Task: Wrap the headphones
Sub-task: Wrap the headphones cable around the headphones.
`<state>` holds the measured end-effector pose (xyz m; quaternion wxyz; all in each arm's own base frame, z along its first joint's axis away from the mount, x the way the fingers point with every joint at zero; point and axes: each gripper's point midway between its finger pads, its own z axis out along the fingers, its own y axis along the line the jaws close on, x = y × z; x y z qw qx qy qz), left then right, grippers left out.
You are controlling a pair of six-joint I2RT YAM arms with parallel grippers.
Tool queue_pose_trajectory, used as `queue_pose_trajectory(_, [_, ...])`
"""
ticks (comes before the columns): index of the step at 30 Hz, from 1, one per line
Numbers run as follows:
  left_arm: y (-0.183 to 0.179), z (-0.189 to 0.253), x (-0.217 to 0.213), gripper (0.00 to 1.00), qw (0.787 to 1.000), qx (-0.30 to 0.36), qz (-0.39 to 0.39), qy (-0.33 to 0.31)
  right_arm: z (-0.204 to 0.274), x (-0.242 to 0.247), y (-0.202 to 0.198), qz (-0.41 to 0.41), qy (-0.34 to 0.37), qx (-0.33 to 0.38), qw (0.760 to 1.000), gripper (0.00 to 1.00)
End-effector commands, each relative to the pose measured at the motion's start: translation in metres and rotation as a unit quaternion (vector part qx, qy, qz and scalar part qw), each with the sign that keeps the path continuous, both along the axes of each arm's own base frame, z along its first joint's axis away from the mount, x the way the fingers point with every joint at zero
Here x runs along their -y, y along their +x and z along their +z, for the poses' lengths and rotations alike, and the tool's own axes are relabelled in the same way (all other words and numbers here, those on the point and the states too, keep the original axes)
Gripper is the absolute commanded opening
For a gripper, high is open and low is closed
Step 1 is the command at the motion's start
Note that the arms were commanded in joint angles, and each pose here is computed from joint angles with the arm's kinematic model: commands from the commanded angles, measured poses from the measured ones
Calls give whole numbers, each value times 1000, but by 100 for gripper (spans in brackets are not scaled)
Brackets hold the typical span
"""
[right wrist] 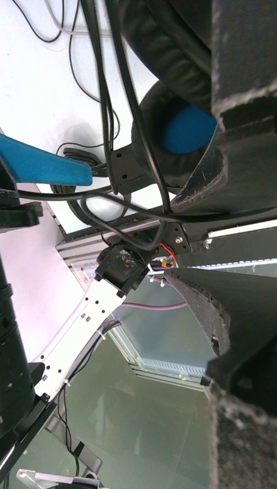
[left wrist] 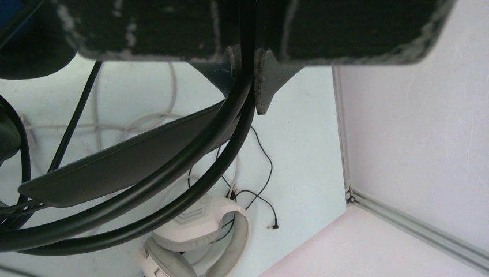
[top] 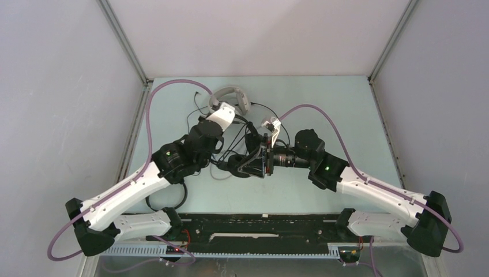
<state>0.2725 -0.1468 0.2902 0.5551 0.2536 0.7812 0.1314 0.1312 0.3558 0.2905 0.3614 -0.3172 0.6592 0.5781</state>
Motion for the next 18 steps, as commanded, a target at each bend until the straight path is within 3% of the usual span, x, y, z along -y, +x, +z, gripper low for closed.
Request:
queue_pose_trajectory(1, [2, 79, -8, 0, 973, 91, 75, -198, 32, -7, 0, -5, 36, 39, 999, 42])
queue_pose_trajectory(12, [3, 96, -19, 0, 942, 103, 134, -290, 37, -11, -11, -15, 38, 67, 997, 41])
queue_pose_trajectory(15, [4, 98, -24, 0, 927, 100, 146, -331, 38, -16, -17, -13, 42, 71, 996, 34])
queue_pose_trajectory(18, [6, 100, -27, 0, 908, 97, 153, -378, 42, -21, -25, -10, 51, 82, 995, 20])
